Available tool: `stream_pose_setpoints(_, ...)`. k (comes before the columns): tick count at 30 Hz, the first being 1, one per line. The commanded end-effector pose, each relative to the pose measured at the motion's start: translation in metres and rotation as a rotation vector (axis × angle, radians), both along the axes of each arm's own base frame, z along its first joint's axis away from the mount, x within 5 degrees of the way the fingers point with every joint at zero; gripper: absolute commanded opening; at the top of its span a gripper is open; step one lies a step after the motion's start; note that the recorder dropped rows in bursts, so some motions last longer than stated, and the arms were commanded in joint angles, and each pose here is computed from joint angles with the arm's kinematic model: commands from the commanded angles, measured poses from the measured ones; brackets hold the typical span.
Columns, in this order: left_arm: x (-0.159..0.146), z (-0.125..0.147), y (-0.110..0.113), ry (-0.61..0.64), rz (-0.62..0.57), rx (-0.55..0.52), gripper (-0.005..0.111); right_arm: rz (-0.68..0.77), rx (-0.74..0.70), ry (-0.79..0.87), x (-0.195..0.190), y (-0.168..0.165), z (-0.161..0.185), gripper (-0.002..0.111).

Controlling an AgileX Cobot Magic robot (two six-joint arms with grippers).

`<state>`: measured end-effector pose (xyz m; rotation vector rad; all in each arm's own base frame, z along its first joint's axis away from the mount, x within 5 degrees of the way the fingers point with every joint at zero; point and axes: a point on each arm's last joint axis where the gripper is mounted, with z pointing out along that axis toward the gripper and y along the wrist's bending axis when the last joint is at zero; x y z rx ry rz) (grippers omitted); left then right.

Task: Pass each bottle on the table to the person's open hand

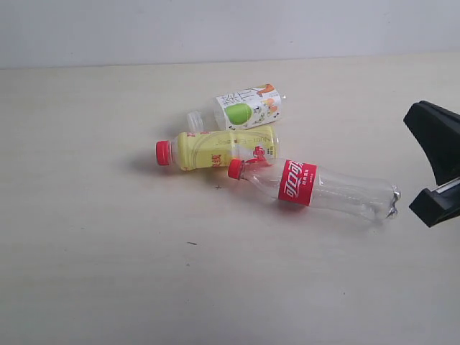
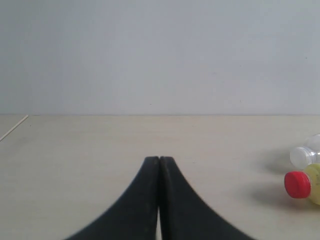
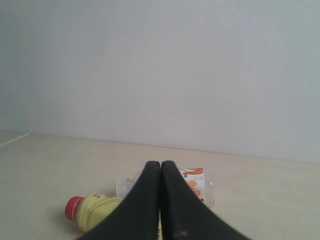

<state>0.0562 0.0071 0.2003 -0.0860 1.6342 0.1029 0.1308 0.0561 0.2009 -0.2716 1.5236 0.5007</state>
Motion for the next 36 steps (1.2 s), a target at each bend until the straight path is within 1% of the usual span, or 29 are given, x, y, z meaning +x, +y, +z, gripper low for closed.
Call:
stream_pose_setpoints(1,-0.0003,-0.0004,0.0,-0.005,0.001,0.002,0.002,0.002,0.009,0.006,-0.0014,-0.0002,-0.0006,0.0)
stream_pose_setpoints(4,-0.0003,-0.0004,0.0,-0.005,0.001,0.002,0.002,0.007,0.081,0.044,-0.0015,-0.0001,-0.0007,0.0)
stream_pose_setpoints(20,-0.0003,-0.0004,0.0,-0.005,0.001,0.002,0.002,0.003,0.041,0.081,-0.0013,-0.0002,-0.0053,0.0)
stream_pose_setpoints(36,-0.0003,-0.0004,0.0,-0.005,0.001,0.002,0.002,0.004,0.075,0.106,-0.0014,-0.0001,-0.0058,0.0)
